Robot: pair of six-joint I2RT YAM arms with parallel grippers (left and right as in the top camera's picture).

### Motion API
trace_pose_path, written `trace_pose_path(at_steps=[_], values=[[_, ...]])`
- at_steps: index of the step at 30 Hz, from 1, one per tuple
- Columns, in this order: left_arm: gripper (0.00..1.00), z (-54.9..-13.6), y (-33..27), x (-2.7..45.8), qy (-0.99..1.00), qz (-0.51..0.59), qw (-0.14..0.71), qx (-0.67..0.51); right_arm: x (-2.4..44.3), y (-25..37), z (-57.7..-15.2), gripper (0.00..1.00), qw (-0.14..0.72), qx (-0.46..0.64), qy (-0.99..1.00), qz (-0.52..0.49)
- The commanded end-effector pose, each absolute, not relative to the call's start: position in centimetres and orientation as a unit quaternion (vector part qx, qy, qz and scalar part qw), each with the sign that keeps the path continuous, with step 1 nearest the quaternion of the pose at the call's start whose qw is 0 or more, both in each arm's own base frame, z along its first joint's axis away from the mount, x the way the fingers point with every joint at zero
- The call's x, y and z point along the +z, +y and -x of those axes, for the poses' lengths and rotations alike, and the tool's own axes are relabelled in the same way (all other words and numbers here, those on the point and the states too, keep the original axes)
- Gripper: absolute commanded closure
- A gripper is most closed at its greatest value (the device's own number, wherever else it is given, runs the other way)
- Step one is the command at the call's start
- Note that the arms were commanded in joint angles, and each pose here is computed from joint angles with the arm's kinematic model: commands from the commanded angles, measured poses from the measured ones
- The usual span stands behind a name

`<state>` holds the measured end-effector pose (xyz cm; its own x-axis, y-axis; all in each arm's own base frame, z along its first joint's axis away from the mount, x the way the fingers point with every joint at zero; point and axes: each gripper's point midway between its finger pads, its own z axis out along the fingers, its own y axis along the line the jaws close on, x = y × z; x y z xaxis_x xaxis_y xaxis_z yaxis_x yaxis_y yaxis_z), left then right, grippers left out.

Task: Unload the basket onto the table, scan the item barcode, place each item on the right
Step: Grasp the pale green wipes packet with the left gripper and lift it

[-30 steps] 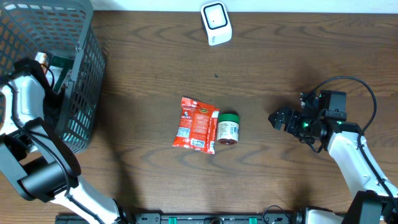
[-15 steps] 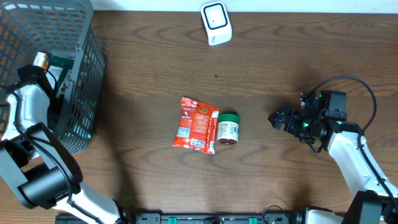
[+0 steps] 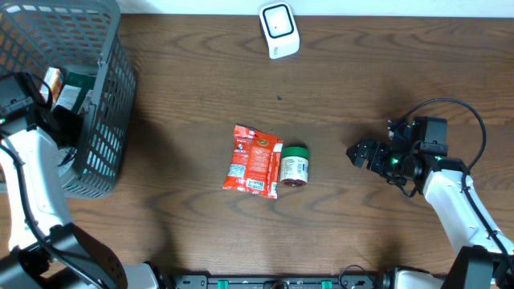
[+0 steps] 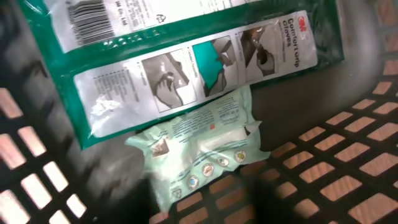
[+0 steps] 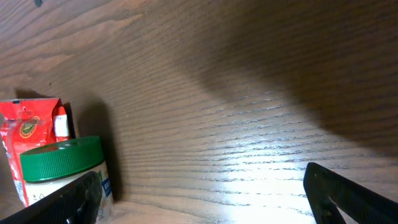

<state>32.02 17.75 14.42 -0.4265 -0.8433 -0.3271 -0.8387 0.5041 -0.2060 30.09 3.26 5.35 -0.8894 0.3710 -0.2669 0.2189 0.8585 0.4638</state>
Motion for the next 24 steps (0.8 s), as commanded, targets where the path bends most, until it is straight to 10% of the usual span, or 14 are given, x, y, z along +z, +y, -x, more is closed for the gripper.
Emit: trace_pose_path(at_steps=[1,24], values=[[0.17,-31.5,17.9,12.9,0.834,0.523,0.176,0.004,6.1,3.0,-30.6,0.01,0.188,0.218,0.944,-0.161],[0.06,-34.5,15.2,1.0,0.879,0.47,0.074,-0.013,6.1,3.0,-30.6,0.01,0.188,0.218,0.944,-0.161]])
